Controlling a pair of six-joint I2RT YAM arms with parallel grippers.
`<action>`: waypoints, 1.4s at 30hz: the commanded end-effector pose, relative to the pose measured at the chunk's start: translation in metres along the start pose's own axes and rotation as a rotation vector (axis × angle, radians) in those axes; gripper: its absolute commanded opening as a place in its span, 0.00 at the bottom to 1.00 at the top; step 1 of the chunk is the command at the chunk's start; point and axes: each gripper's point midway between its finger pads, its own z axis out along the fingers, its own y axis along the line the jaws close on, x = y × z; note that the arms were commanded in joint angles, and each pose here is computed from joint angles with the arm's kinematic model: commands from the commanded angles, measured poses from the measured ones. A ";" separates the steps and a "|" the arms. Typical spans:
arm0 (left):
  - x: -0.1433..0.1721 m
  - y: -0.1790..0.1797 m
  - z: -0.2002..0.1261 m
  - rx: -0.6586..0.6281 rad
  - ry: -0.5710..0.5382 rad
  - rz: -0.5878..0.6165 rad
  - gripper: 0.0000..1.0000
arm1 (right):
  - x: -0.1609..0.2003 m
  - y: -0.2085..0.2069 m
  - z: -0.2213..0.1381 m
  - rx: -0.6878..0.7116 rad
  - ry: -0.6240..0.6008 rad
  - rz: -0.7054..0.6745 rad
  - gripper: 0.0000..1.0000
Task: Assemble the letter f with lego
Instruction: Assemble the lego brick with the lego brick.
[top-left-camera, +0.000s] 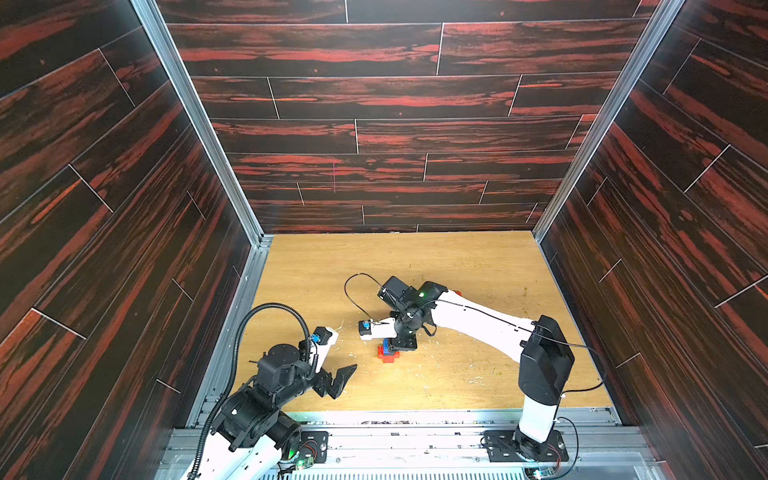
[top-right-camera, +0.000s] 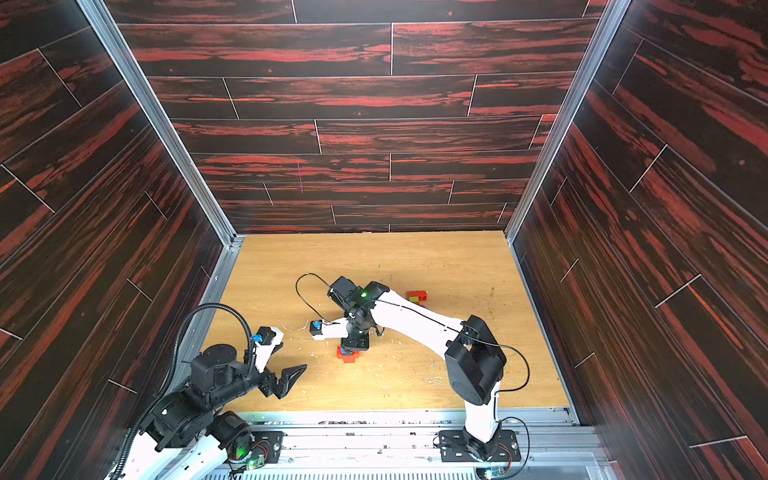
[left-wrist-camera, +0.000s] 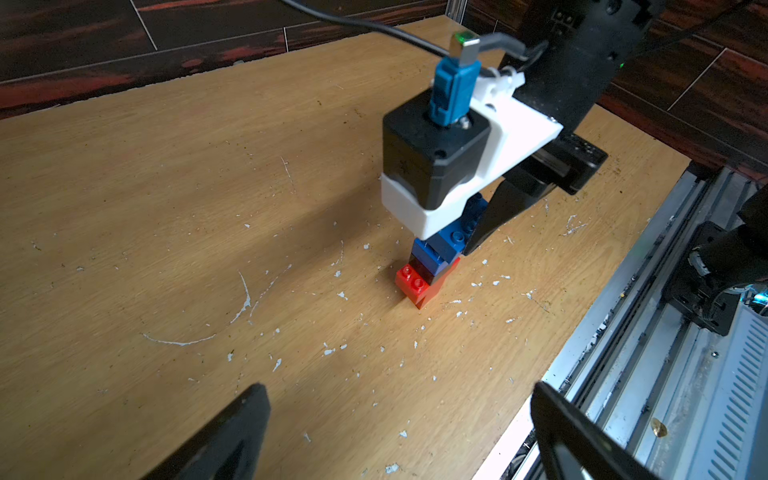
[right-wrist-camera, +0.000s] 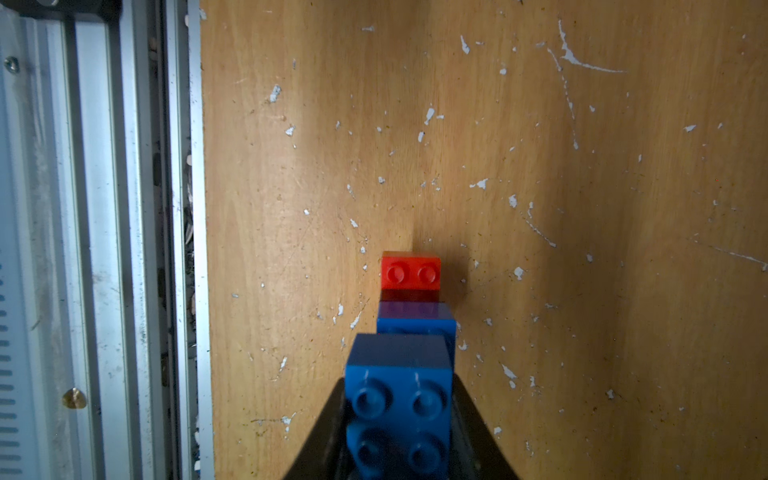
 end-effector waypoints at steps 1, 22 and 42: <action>0.001 -0.001 0.001 0.006 -0.002 0.003 1.00 | -0.001 0.004 0.008 -0.031 0.013 -0.008 0.23; 0.001 -0.001 0.001 0.005 -0.004 0.005 1.00 | -0.002 0.001 0.015 -0.032 0.023 -0.005 0.23; 0.001 -0.003 0.001 0.015 -0.004 0.008 1.00 | 0.016 0.001 0.016 -0.015 0.101 -0.018 0.23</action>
